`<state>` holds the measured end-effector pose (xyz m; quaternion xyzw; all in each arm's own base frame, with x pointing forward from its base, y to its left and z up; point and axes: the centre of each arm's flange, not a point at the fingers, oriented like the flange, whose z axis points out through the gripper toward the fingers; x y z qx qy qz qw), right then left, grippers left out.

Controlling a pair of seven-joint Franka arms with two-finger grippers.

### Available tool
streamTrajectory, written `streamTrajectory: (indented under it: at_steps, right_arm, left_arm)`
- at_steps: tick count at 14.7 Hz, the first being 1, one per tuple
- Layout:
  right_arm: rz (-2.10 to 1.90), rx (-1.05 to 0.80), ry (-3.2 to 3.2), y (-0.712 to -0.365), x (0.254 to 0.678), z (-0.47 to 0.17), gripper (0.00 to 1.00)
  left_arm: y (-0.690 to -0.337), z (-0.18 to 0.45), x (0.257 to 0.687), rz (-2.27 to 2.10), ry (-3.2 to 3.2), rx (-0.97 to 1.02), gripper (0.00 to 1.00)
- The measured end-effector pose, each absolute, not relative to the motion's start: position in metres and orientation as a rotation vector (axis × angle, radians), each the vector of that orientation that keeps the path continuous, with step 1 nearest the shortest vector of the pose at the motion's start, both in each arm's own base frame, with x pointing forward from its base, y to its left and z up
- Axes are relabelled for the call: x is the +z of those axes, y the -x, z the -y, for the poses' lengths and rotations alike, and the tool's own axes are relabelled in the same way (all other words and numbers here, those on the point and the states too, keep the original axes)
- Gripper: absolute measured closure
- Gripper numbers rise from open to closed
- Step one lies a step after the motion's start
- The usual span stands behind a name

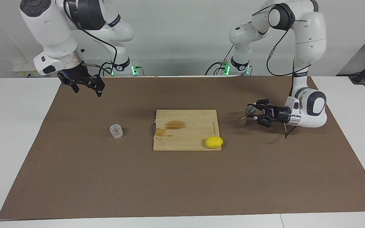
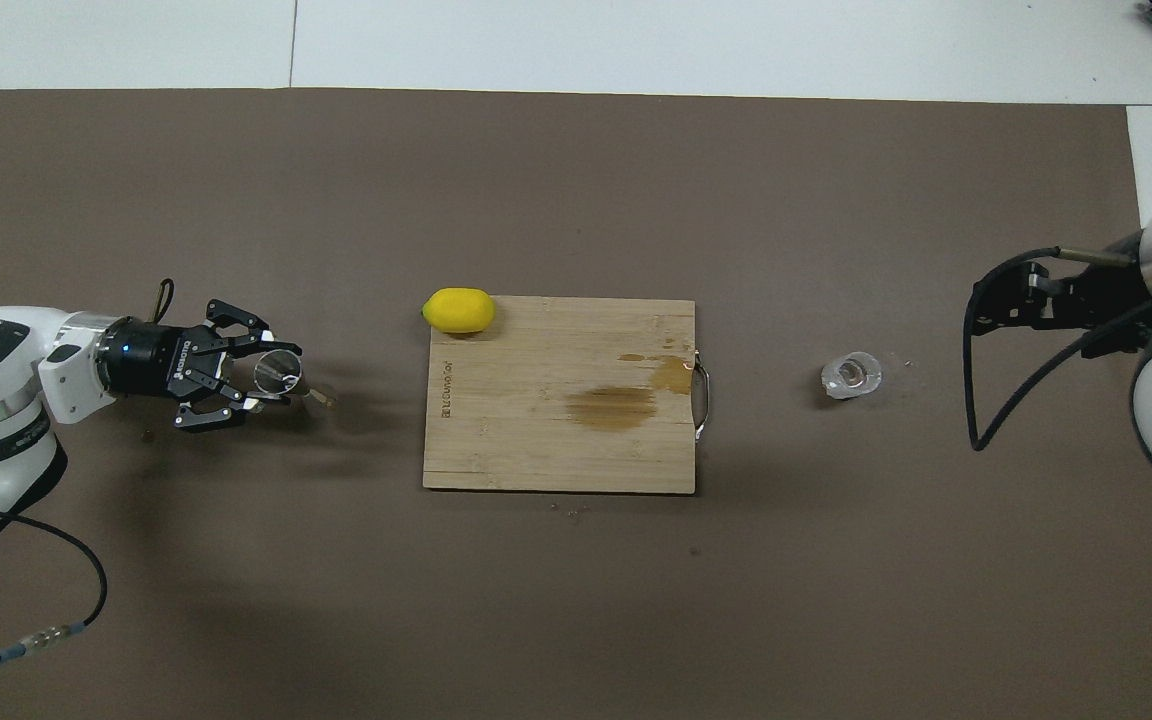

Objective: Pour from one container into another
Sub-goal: 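Carry the metal cup with the left gripper onto the cutting board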

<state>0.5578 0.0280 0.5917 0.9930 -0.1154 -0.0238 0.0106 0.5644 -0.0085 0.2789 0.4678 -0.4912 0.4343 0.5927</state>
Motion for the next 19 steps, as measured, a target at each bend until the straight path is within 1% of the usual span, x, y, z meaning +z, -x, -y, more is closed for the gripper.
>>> streamTrajectory:
  at_steps: [5, 9, 15, 19]
  right_arm:
    - [0.360, -0.074, -3.099, -0.558, 0.592, -0.028, 0.00]
    - [0.360, -0.074, -3.099, -0.558, 0.592, -0.028, 0.00]
    - [0.360, -0.073, -3.099, -0.558, 0.592, -0.028, 0.00]
    - [0.360, -0.073, -3.099, -0.558, 0.592, -0.028, 0.00]
  left_arm:
    - [-0.581, 0.092, 0.292, 1.123, -1.106, 1.035, 0.48]
    - [-0.571, 0.147, 0.293, 1.039, -1.141, 0.983, 0.48]
    - [-0.565, 0.219, 0.300, 0.971, -1.202, 1.018, 0.48]
    - [-0.541, 0.281, 0.290, 0.917, -1.219, 1.048, 0.48]
